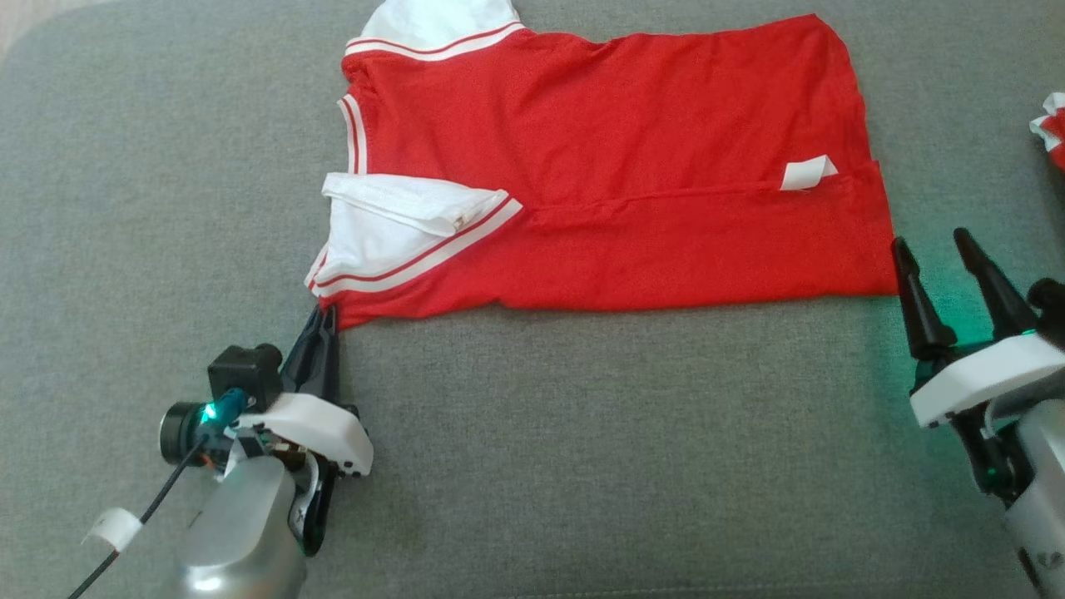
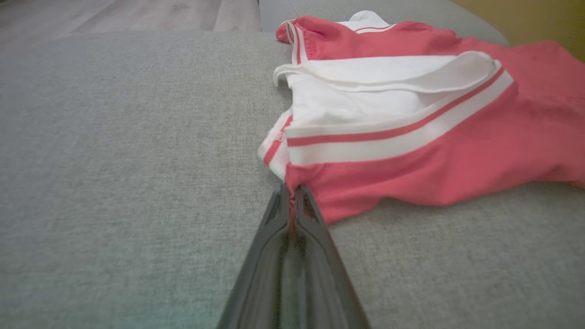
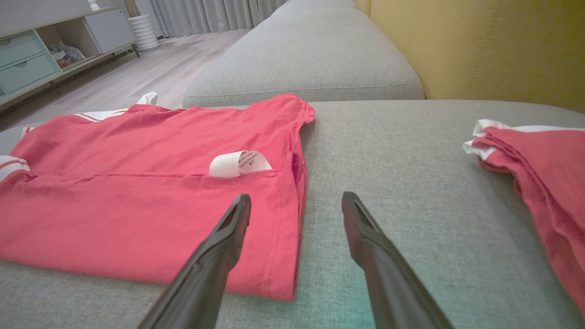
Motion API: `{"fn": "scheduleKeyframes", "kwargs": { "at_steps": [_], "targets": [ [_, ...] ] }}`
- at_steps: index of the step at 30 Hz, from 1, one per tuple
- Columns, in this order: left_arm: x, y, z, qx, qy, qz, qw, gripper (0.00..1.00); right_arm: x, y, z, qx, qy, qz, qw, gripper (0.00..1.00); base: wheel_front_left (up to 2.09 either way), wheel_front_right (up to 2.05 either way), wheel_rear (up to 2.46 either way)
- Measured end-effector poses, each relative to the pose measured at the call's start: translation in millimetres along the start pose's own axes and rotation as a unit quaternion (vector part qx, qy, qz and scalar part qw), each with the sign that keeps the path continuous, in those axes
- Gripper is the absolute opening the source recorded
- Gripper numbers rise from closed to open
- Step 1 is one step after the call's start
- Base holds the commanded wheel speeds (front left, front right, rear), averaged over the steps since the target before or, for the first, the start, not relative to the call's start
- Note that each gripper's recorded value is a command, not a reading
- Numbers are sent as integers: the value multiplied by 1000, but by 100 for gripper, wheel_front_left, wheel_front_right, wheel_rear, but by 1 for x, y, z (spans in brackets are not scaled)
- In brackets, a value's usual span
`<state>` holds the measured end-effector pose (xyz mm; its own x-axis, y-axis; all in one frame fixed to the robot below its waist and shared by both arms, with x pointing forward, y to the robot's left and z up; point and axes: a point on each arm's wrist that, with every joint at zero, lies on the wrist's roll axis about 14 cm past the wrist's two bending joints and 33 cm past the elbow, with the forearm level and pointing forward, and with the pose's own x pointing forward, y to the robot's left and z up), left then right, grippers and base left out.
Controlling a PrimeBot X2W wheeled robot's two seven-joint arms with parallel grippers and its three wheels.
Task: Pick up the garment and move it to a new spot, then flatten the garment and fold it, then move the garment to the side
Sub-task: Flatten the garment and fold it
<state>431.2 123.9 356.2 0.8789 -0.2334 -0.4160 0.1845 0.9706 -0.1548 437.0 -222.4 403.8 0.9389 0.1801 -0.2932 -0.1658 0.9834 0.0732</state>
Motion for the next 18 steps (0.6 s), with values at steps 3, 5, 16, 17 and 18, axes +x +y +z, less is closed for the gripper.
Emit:
{"fn": "scheduleKeyframes", "kwargs": {
  "at_steps": [3, 5, 16, 17, 18],
  "targets": [
    [-3, -1, 3, 1, -4, -5, 1000, 0, 0, 4, -8, 5, 12, 3, 1000, 100, 0, 0, 0],
    [-5, -2, 4, 4, -7, -9, 1000, 0, -1, 7, -17, 9, 27, 4, 1000, 100, 0, 0, 0],
    [-16, 8, 17, 26, -31, -4, 999, 0, 7, 14, -42, 17, 81, 6, 997, 0, 0, 0, 0],
    [-17, 8, 19, 27, -33, -5, 999, 0, 7, 14, -42, 17, 81, 6, 997, 0, 0, 0, 0],
    [-18, 7, 20, 28, -36, -6, 999, 0, 5, 14, -43, 17, 83, 6, 996, 0, 0, 0, 0]
  ]
}}
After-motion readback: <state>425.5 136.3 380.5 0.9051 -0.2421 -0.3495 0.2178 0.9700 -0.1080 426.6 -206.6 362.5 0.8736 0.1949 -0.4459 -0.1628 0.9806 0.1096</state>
